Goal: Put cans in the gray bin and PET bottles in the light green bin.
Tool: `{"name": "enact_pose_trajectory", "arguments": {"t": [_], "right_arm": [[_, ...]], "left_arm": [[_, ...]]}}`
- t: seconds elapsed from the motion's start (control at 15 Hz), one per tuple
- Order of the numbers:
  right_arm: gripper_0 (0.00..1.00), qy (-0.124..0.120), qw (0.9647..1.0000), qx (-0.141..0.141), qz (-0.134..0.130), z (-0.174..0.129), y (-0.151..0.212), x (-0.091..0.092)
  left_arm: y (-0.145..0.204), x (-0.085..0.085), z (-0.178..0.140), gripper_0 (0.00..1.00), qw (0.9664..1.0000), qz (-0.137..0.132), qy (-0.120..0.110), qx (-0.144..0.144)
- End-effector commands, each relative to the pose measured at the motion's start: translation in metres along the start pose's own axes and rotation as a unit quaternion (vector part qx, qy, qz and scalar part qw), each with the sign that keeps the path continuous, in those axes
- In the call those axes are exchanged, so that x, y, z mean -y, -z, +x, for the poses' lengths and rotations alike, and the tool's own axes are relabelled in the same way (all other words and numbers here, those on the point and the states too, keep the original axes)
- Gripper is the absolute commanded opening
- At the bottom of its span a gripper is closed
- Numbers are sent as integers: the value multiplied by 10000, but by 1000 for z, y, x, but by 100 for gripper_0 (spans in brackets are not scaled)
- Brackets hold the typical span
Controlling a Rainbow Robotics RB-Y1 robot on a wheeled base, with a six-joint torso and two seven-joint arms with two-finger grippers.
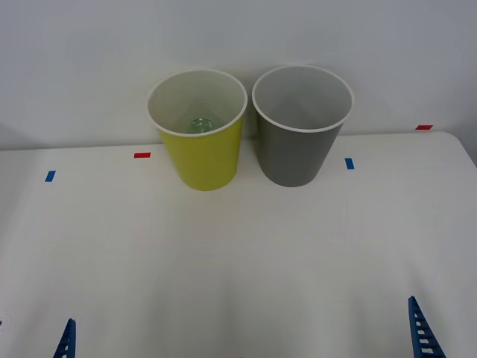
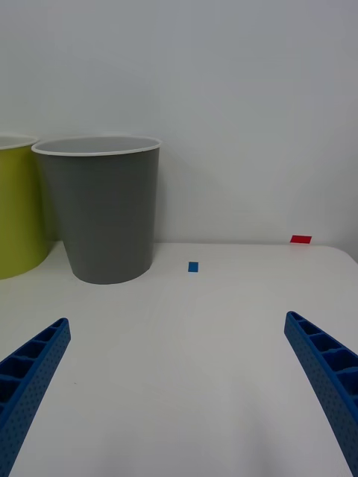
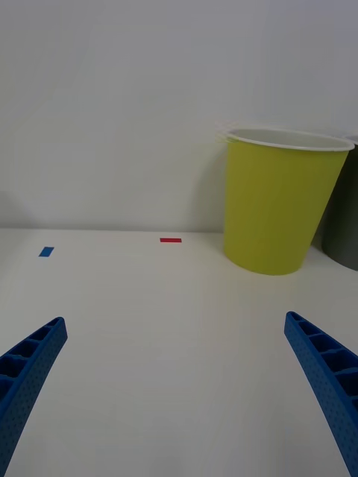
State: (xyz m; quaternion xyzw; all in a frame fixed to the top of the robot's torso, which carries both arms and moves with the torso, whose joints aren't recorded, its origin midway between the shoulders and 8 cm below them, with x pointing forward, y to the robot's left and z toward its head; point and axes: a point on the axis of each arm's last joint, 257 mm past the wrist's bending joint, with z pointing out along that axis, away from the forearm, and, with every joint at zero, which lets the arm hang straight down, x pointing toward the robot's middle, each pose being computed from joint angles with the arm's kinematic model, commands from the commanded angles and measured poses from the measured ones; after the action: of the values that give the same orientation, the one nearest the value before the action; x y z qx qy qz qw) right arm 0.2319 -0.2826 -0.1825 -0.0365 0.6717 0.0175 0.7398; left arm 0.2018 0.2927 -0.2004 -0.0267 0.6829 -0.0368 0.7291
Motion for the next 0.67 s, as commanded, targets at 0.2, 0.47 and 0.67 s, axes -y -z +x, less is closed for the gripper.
{"name": "enact_pose_trajectory", "arguments": {"t": [0.2, 0.47, 0.67], "right_arm": [[100, 0, 10000, 0, 0, 0, 0, 0], [100, 0, 10000, 0, 0, 0, 0, 0], [100, 0, 10000, 0, 0, 0, 0, 0]], "left_arm": [[6, -1, 3, 100, 9999, -66, -33, -76], [6, -1, 3, 100, 9999, -66, -33, -76], [6, -1, 3, 100, 9999, -66, -33, -76]]}}
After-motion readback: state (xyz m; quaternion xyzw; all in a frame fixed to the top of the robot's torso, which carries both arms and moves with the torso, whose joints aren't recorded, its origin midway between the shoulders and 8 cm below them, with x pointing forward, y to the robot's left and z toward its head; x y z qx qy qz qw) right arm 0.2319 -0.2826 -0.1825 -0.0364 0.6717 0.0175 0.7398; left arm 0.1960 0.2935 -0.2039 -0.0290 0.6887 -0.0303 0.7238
